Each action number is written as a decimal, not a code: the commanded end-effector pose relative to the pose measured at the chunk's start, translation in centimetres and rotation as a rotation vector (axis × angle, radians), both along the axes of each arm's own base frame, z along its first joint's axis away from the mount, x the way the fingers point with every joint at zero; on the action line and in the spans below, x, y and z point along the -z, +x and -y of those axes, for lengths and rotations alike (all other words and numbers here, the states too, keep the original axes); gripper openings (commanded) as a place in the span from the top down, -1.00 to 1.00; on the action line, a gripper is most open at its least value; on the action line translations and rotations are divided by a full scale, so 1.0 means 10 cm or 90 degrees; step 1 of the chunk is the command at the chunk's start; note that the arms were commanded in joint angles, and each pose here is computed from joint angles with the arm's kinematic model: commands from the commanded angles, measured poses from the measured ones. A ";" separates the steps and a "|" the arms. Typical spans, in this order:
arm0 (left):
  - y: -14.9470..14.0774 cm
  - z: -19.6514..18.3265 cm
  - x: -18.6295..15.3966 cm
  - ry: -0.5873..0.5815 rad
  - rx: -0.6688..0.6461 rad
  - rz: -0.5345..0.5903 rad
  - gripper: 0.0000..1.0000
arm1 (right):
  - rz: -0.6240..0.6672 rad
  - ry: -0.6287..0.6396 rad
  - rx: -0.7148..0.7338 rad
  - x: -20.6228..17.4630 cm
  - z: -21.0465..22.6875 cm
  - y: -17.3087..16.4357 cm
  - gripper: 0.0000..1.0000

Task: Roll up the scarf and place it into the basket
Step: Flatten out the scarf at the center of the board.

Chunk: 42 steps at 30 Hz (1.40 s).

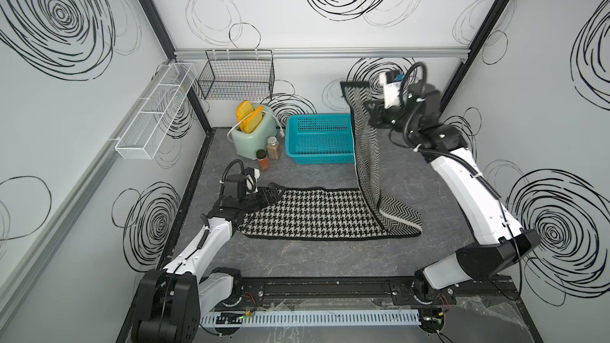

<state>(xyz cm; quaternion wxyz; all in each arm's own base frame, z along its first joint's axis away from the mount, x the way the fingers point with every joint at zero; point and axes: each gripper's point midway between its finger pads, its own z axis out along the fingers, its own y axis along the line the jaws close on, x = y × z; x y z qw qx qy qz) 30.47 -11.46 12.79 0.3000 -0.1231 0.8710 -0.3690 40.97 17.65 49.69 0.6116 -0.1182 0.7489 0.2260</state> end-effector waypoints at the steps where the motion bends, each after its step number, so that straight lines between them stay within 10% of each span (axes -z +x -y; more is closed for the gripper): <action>1: 0.00 0.03 0.13 -0.002 0.006 -0.014 -1.00 | 0.038 0.029 0.029 -0.62 0.45 -0.18 1.00; 10: -0.18 0.33 0.77 -0.024 0.024 -0.124 -1.00 | 0.205 0.169 0.090 -1.73 1.28 -0.72 1.00; 21: -0.34 -0.93 1.34 0.063 -0.198 -0.286 -0.98 | 0.229 0.137 0.180 -1.82 1.50 -0.98 1.00; 34: -0.06 -0.32 0.24 0.065 -0.081 -0.135 -0.95 | 0.150 0.111 0.285 -1.32 1.78 -0.25 1.00; 42: 0.29 0.22 -1.06 -0.064 0.031 0.082 -0.96 | 0.172 0.139 0.163 -1.10 1.02 -0.46 1.00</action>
